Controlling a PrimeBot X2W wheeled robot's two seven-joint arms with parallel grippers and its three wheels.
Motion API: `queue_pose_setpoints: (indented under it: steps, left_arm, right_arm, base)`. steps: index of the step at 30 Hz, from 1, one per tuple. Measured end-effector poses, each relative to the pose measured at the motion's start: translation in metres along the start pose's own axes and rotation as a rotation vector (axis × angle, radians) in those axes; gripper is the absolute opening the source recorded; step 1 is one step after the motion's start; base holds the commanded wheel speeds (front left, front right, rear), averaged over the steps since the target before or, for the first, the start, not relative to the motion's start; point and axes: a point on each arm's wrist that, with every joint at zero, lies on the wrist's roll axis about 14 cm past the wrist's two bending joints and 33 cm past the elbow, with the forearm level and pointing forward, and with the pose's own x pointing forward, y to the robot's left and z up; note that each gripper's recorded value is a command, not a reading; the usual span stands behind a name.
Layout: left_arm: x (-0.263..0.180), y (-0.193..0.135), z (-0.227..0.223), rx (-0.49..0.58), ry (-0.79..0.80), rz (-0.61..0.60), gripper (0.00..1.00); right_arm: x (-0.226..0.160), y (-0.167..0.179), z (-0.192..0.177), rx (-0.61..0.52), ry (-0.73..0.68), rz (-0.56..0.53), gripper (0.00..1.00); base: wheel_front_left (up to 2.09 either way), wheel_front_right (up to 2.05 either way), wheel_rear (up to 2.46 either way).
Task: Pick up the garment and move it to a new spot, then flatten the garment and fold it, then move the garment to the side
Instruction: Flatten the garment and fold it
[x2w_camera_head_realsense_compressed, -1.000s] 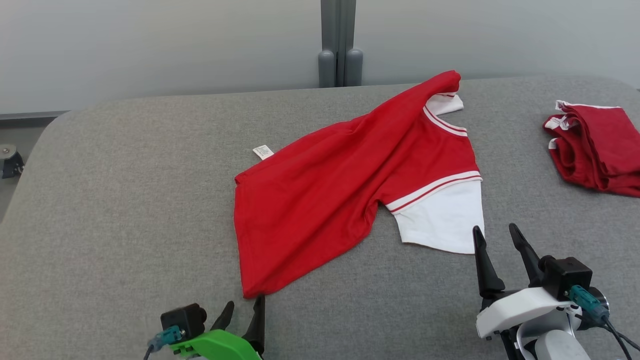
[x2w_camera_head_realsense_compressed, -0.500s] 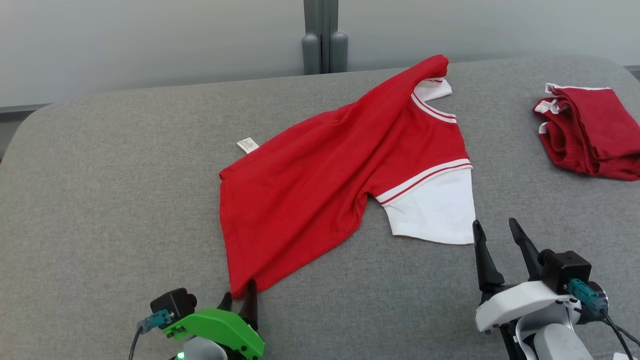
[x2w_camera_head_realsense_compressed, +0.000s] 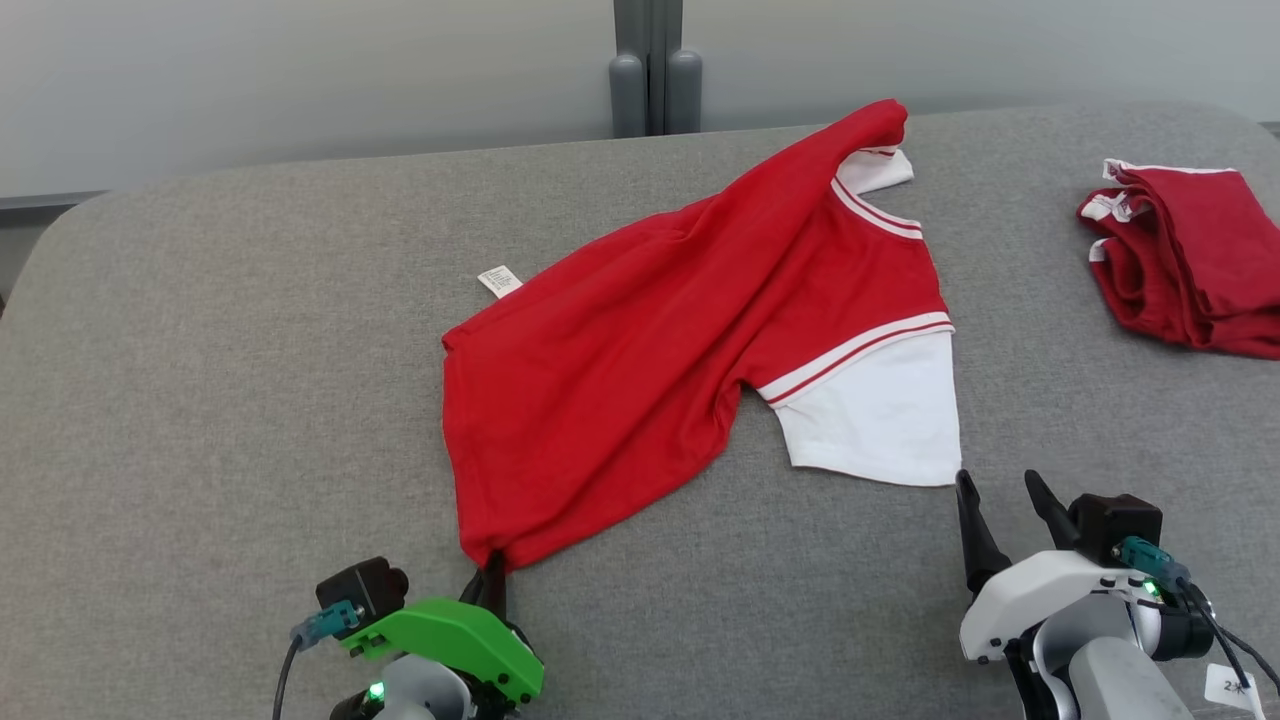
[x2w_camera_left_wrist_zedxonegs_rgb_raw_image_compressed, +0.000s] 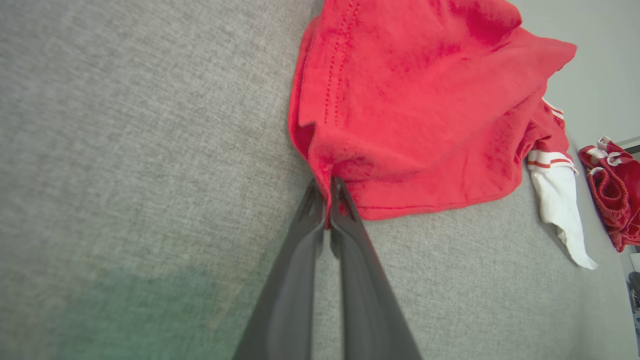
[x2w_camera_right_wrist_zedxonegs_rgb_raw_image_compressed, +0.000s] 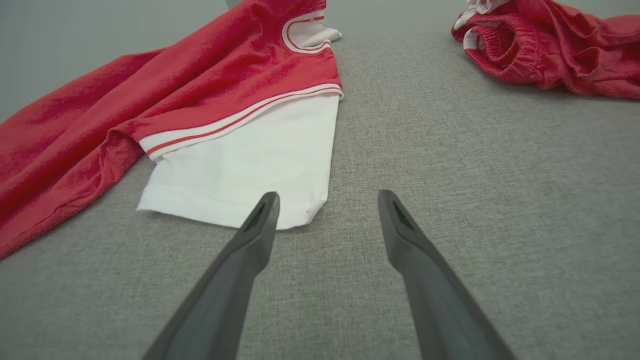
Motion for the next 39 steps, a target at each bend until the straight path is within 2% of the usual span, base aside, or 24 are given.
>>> queue_pose_setpoints:
  steps: [11,12,14,17,18,19,20,25,30,35,39]
  left_arm:
    - [-0.002,-0.004,0.011,0.008,-0.049,-0.02,0.0]
    - [-0.002,-0.004,0.012,0.009,-0.051,-0.021,0.0]
    - [-0.002,-0.005,0.013,0.009,-0.055,-0.024,0.0]
    - [-0.002,-0.005,0.015,0.01,-0.061,-0.027,0.0]
    - [-0.002,-0.005,0.016,0.011,-0.063,-0.029,0.0]
    - [-0.002,-0.006,0.017,0.011,-0.066,-0.032,0.0]
    - [-0.001,-0.007,0.018,0.012,-0.07,-0.033,0.0]
    - [-0.001,-0.009,0.022,0.019,-0.083,-0.043,0.0]
    - [-0.003,-0.018,0.036,0.031,-0.127,-0.075,0.0]
    - [-0.007,-0.034,0.067,0.054,-0.219,-0.129,0.0]
    - [-0.018,-0.058,0.104,0.068,-0.332,-0.2,0.0]
  right_arm:
    - [0.022,0.008,-0.025,-0.002,0.131,0.014,1.0]
    - [0.024,0.009,-0.027,-0.002,0.139,0.015,0.76]
    - [0.027,0.011,-0.03,-0.006,0.156,0.02,0.43]
    - [0.031,0.013,-0.033,-0.01,0.176,0.026,0.28]
    - [0.032,0.014,-0.034,-0.01,0.183,0.028,0.2]
    - [0.033,0.014,-0.034,-0.009,0.188,0.027,0.18]
    - [0.035,0.014,-0.034,-0.008,0.191,0.027,0.01]
    - [0.041,0.015,-0.025,0.011,0.169,0.022,0.0]
    - [0.05,0.02,0.003,0.053,0.073,0.029,0.0]
    - [0.054,0.024,0.075,0.066,-0.157,0.051,0.0]
    - [0.037,0.021,0.129,0.063,-0.343,0.055,0.0]
  base:
    - [0.0,0.0,0.0]
    - [0.0,0.0,0.0]
    - [0.0,0.0,0.0]
    - [0.0,0.0,0.0]
    - [0.0,0.0,0.0]
    - [0.0,0.0,0.0]
    - [0.0,0.0,0.0]
    - [0.0,0.0,0.0]
    - [0.0,0.0,0.0]
    - [0.0,0.0,0.0]
    - [0.0,0.0,0.0]
